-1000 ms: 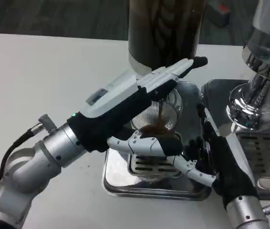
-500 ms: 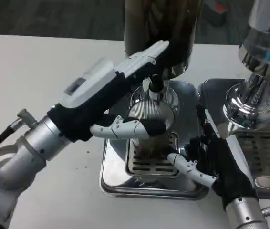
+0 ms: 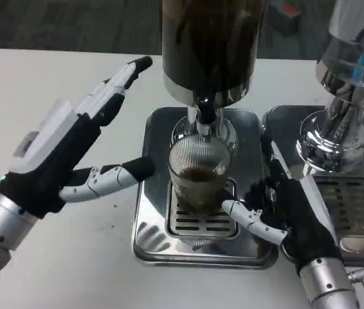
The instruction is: Grasp the cup under the faucet to collect the drink, then remove the cup.
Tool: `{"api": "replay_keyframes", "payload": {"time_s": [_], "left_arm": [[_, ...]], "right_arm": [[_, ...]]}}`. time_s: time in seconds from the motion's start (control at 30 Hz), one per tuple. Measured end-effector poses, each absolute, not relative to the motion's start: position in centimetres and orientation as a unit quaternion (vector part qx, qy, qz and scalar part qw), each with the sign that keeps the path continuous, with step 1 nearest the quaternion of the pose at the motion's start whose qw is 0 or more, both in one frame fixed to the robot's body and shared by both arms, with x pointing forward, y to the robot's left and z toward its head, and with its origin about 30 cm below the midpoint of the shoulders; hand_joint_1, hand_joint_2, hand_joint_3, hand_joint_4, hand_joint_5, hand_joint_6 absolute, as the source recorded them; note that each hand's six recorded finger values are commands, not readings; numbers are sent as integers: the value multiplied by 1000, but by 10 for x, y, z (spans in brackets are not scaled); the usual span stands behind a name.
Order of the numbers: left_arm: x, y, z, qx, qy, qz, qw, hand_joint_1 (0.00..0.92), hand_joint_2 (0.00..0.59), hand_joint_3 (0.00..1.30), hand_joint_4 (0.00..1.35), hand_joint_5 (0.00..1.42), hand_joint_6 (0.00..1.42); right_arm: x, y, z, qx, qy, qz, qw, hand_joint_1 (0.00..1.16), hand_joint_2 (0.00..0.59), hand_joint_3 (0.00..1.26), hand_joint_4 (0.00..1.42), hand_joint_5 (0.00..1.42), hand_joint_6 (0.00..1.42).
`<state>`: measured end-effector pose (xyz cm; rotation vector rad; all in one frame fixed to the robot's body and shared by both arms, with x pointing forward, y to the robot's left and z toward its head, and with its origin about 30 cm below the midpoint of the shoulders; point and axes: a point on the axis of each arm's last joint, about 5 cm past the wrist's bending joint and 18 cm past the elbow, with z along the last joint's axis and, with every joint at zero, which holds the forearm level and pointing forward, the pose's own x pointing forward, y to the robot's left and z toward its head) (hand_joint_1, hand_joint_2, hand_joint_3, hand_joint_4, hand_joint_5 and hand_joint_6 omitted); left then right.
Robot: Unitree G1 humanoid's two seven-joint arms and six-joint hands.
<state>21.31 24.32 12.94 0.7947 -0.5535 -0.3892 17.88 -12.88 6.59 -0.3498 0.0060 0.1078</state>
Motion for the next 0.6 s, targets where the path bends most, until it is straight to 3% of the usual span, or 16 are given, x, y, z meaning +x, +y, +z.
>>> {"api": "replay_keyframes", "payload": {"time_s": [0.33,0.6], "left_arm": [[194,262,97,412,-142,-151,887,0,119,0,0,16,0],[190,261,81,418,-98,-164,888,0,119,0,0,14,0]], "right_arm": [[183,-125,69,-169,-10,69,983,691,182,0,0,0,102],[186,-120,67,-156,-9,84,984,691,182,0,0,0,106]]}}
